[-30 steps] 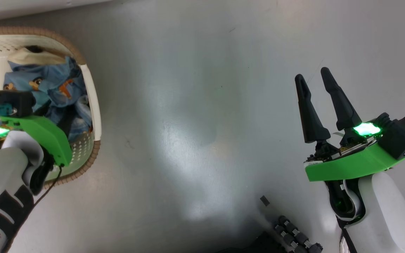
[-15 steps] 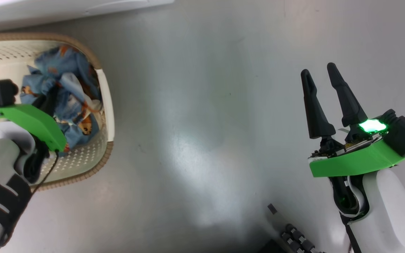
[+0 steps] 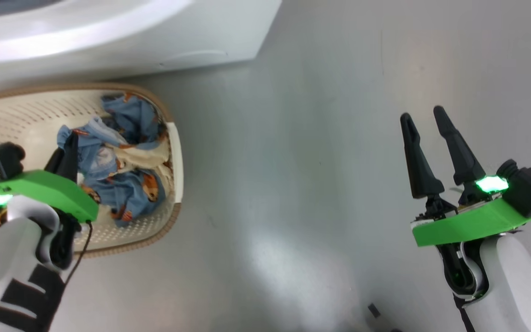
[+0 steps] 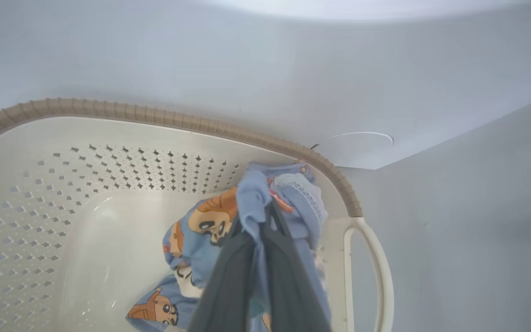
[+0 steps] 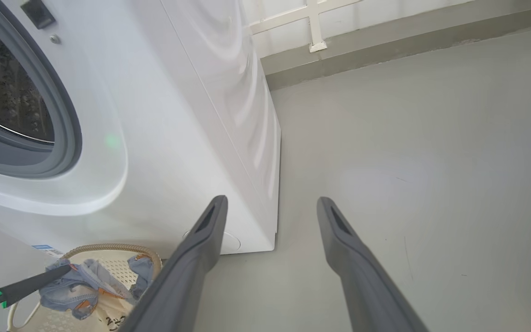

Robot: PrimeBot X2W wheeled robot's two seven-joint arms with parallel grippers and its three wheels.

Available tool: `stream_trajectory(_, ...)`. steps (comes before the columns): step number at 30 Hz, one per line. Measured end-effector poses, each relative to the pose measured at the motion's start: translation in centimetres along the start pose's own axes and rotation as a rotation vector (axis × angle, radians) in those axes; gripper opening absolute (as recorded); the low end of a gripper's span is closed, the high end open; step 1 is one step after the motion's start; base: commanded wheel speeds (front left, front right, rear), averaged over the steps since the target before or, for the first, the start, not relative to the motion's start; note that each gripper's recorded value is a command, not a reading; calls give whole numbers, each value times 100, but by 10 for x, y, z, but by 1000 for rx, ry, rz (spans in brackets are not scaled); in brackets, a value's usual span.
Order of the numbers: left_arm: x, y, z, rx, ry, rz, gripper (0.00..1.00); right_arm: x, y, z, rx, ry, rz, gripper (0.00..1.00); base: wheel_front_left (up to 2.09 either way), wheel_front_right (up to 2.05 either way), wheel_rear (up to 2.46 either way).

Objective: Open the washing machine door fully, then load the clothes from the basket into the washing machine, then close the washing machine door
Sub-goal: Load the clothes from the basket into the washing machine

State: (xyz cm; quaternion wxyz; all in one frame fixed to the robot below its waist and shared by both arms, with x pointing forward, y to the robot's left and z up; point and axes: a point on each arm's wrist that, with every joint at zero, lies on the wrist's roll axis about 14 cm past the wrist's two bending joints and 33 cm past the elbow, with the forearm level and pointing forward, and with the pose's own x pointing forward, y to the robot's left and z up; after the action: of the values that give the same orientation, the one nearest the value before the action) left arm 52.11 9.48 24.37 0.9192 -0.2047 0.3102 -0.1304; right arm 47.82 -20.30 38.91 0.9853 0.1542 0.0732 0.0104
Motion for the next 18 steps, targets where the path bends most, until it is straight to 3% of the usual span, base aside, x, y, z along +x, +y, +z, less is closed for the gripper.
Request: stream_trajectory(18,-97,-30,105,126,-361,-1,0,-46,17,44,-2,-69,36,100,0,0,0)
